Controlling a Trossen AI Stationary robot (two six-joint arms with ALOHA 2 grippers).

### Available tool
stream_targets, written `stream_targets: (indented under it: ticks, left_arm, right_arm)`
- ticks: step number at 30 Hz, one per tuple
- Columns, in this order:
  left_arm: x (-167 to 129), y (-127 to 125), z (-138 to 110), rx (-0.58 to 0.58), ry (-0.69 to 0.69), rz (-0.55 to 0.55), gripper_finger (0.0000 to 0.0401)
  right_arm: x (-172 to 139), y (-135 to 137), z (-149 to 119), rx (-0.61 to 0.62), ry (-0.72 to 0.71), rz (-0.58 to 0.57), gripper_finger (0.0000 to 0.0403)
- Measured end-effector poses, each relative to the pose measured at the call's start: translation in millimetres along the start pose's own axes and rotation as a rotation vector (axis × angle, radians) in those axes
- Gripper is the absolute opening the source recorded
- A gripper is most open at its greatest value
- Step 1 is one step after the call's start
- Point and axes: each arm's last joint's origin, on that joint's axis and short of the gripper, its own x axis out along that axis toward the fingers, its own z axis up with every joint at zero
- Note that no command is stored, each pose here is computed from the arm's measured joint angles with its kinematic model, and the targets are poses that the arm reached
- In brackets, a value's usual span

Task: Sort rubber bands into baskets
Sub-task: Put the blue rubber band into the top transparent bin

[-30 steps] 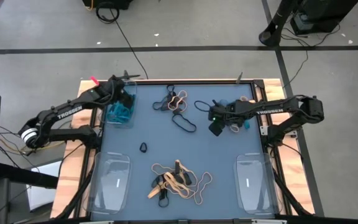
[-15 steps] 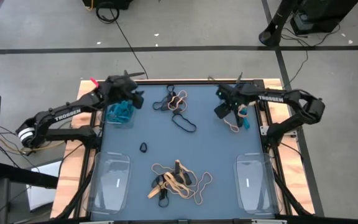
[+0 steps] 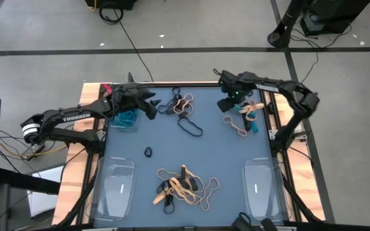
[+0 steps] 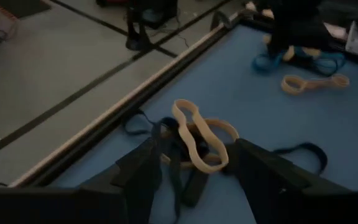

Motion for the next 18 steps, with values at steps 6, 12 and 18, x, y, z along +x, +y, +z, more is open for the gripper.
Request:
stream_targets:
  ticks: [6, 12, 18]
  left_arm:
    - [0, -7, -2, 0.014, 0.014, -0.023, 0.0215]
    - [0, -12, -2, 0.027, 0.01, -0.045, 0.0215]
    - [0, -12, -2, 0.054, 0.008, -0.046, 0.0215]
  right_arm:
    - [8, 6, 23, -0.03, 0.097, -0.095, 0.0132]
    - [28, 11, 30, -0.033, 0.167, -0.121, 0.0132]
    - [38, 10, 30, -0.049, 0.239, -0.222, 0.0113]
